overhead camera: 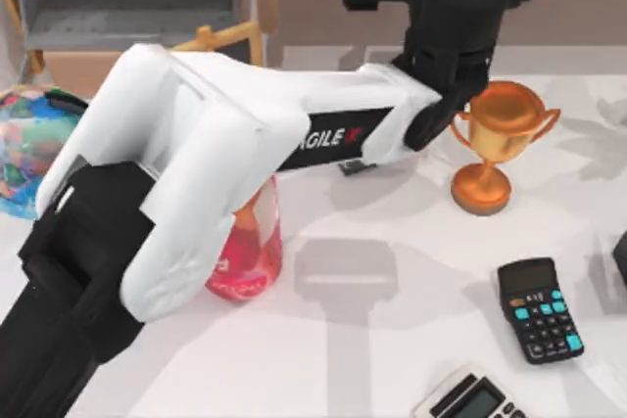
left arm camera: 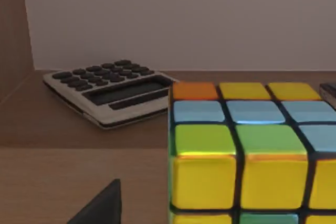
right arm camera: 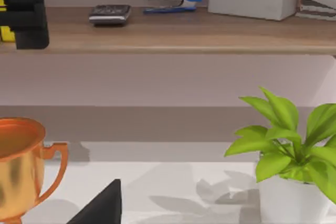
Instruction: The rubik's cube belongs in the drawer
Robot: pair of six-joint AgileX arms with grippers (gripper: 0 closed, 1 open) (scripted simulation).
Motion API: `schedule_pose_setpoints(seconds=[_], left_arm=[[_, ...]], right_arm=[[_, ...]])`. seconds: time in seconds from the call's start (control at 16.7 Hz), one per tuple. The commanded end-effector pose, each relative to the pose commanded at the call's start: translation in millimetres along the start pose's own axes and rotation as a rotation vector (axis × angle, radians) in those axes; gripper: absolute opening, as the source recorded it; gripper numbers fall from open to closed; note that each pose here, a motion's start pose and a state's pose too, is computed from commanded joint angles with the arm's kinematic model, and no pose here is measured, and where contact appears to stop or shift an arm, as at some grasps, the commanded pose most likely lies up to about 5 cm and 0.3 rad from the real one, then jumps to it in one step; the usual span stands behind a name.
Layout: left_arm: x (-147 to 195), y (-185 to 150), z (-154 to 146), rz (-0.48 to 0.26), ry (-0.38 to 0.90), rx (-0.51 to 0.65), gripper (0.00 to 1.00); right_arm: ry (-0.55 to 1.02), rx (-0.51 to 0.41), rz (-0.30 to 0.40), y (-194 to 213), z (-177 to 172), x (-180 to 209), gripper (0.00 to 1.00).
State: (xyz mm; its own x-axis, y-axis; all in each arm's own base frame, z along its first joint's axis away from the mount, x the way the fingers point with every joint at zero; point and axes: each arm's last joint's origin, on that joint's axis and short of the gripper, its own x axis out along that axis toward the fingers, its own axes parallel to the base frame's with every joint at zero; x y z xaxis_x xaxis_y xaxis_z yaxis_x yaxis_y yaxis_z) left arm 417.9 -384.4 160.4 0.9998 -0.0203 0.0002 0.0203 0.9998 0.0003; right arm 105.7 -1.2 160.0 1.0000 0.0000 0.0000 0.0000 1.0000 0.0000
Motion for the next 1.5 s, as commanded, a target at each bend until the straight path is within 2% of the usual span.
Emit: schedule_pose_setpoints(seconds=[0.24,0.54,1.32,1.5], left_arm=[[20,1,-7,0.001,-0.003,-0.002,1.0],[23,0,-12,0.0,0.0,0.0,1.0],[23,0,-12,0.0,0.0,0.0,0.02],[23,0,-12,0.0,0.0,0.0,0.0]], right_arm=[[0.0,0.0,0.0,0,0,0,1.0],[0.0,0.0,0.0,0,0,0,1.0],[0.0,0.0,0.0,0,0,0,1.0],[0.0,0.0,0.0,0,0,0,1.0]])
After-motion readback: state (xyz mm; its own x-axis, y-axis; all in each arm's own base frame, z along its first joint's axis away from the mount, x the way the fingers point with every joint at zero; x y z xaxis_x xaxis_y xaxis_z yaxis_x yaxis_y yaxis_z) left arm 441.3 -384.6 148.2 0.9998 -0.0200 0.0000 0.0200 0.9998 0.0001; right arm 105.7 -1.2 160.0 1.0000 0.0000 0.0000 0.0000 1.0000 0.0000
